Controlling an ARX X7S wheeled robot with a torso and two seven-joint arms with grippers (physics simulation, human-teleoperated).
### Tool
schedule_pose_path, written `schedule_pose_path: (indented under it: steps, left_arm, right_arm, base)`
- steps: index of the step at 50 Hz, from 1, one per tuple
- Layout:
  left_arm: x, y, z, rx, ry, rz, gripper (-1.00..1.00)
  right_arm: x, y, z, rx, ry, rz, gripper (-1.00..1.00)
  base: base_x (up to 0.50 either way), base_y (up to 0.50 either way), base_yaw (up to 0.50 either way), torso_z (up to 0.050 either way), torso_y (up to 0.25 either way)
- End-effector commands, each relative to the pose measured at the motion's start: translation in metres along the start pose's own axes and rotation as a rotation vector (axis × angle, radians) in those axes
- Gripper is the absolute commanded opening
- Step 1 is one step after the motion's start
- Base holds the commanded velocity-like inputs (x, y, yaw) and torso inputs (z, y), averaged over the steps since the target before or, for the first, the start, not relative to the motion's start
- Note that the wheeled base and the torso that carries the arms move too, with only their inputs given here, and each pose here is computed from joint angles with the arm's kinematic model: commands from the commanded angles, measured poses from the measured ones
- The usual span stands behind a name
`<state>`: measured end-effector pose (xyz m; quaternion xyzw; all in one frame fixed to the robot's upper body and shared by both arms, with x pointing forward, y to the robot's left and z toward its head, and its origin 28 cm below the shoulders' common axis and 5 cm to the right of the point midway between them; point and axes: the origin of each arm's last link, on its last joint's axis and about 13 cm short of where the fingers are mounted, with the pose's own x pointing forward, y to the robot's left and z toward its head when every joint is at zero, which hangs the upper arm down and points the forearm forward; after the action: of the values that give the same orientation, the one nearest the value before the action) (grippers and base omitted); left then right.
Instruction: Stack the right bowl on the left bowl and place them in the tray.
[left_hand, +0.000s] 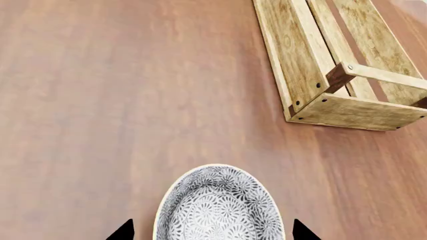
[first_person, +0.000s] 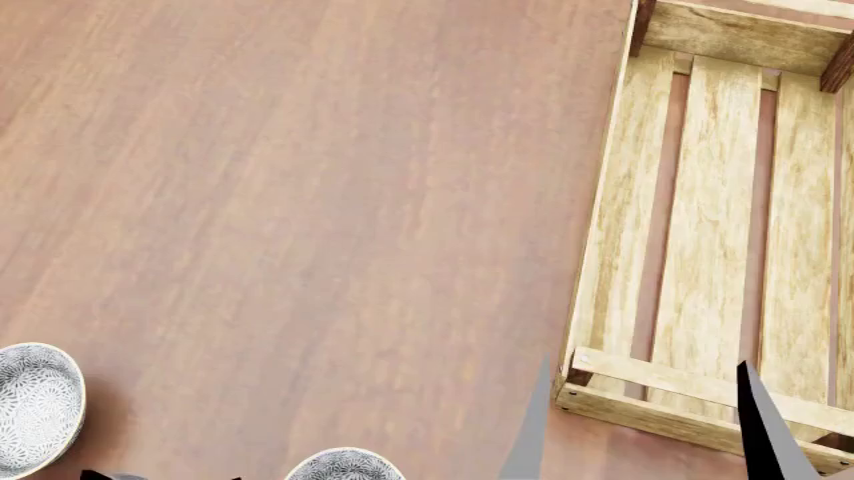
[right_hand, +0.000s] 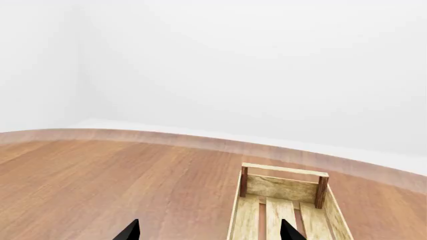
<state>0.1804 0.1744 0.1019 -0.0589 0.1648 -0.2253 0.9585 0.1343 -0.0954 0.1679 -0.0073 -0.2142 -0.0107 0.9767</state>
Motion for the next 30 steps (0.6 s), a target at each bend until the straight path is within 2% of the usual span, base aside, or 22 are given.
schedule_pose_path:
  steps: [1,30]
  left_arm:
    - [0.004,0.002,-0.005,-0.008,0.022,0.006,1.00]
    - [0.025,0.015,-0.016,-0.057,0.053,0.016,1.00]
  right_arm:
    - [-0.001,0.000,0.001,0.000,-0.002,0.003,1.00]
    - [0.000,0.002,0.000,-0.002,0.001,0.012,1.00]
  base:
    - [0.00,0.00,0.00,0.000,0.000]
    - [0.00,0.00,0.00,0.000,0.000]
